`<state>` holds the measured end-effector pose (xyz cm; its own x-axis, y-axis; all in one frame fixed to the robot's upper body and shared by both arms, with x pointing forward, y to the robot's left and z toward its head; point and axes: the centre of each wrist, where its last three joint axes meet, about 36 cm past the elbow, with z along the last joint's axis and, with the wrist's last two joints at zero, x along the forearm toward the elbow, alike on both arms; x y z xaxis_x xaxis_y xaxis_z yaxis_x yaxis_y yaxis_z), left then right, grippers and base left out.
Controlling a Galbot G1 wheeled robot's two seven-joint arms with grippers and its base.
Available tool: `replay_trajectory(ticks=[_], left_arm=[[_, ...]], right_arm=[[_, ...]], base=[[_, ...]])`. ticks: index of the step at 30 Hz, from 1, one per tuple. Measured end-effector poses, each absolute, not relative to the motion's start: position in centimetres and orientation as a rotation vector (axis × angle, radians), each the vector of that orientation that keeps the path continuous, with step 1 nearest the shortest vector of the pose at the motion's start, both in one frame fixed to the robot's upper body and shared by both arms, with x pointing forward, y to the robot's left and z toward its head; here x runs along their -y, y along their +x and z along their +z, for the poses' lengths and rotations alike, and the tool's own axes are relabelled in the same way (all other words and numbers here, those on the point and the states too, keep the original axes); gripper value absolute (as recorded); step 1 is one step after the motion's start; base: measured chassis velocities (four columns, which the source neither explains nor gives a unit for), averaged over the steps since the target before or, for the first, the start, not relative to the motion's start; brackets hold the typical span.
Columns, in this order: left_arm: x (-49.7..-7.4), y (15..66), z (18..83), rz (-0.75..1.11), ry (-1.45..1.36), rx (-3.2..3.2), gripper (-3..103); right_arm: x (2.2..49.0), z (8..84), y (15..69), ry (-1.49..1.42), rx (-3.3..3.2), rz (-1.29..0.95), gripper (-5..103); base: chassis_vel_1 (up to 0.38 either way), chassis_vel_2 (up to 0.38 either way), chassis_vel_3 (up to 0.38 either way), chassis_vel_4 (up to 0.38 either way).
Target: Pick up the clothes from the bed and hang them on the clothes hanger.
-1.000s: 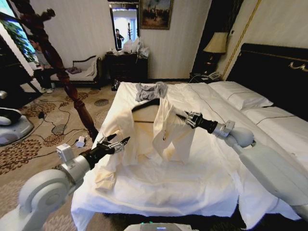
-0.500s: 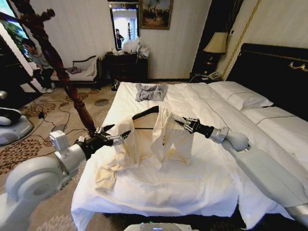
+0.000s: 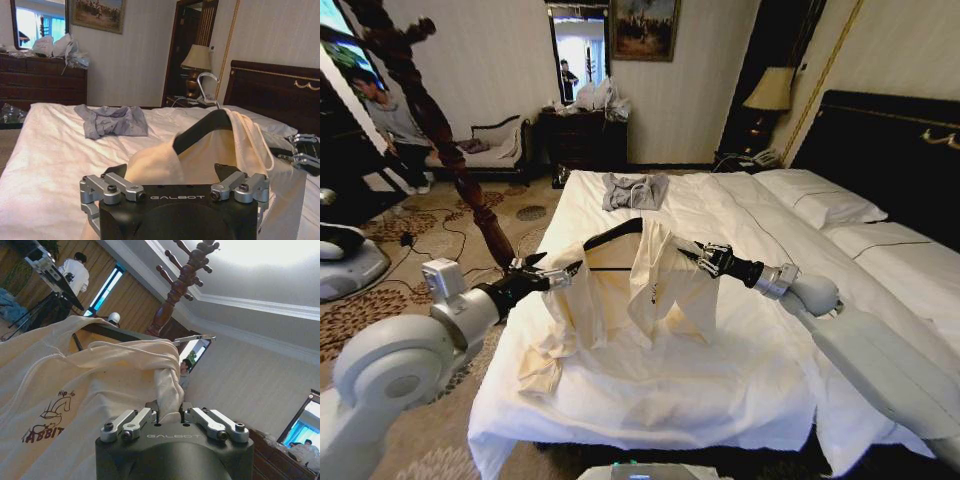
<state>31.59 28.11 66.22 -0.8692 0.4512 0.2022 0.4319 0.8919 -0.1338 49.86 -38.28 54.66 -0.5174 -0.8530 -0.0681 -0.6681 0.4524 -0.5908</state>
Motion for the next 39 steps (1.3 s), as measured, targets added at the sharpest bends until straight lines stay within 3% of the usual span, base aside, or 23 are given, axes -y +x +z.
replay_trajectory(ticks=[7,14,17,19,22,24,25,26,28,30,31,34,37,39], left_arm=[[-28.0,31.6,66.2,0.125,-0.682,2.815,94],[-27.9,31.6,65.9,0.128,-0.694,2.799,96],[-27.9,31.6,65.7,0.137,-0.701,2.791,81],[-27.9,31.6,65.7,0.139,-0.702,2.79,81],[-28.0,31.5,65.5,0.146,-0.702,2.785,65],[-28.0,31.5,65.5,0.147,-0.701,2.785,65],[-28.1,31.5,65.5,0.15,-0.696,2.788,54],[-28.1,31.5,65.5,0.152,-0.692,2.79,54],[-28.2,31.4,65.5,0.155,-0.686,2.791,43],[-28.3,31.4,65.5,0.156,-0.685,2.792,43],[-28.3,31.4,65.5,0.162,-0.69,2.791,32],[-28.4,31.4,65.6,0.169,-0.693,2.794,27],[-28.4,31.4,65.6,0.182,-0.699,2.797,11],[-28.4,31.4,65.6,0.186,-0.704,2.797,11]], right_arm=[[37.4,54.6,49.2,-1.325,-2.301,-0.758,18],[36.8,55.4,48.8,-1.333,-2.249,-0.785,18],[36.7,55.9,48.6,-1.334,-2.238,-0.782,18],[36.7,55.9,48.6,-1.334,-2.237,-0.782,18],[36.9,56.2,48.6,-1.332,-2.238,-0.777,18],[36.9,56.2,48.6,-1.332,-2.238,-0.776,18],[37.0,56.3,48.6,-1.33,-2.238,-0.774,18],[37.0,56.4,48.6,-1.33,-2.237,-0.772,18],[37.0,56.5,48.6,-1.33,-2.237,-0.769,18],[37.0,56.5,48.6,-1.33,-2.236,-0.768,18],[36.9,56.5,48.5,-1.333,-2.234,-0.765,18],[36.9,56.5,48.4,-1.336,-2.235,-0.761,18],[37.0,56.4,48.3,-1.34,-2.24,-0.756,18],[37.0,56.4,48.2,-1.34,-2.242,-0.755,18]], base=[[0.0,0.0,0.0,0.0],[0.0,0.0,0.0,0.0],[0.0,0.0,0.0,0.0],[0.0,0.0,0.0,0.0],[0.0,0.0,0.0,0.0],[0.0,0.0,0.0,0.0],[0.0,0.0,0.0,0.0],[0.0,0.0,0.0,0.0],[0.0,0.0,0.0,0.0],[0.0,0.0,0.0,0.0],[0.0,0.0,0.0,0.0],[0.0,0.0,0.0,0.0],[0.0,0.0,0.0,0.0],[0.0,0.0,0.0,0.0]])
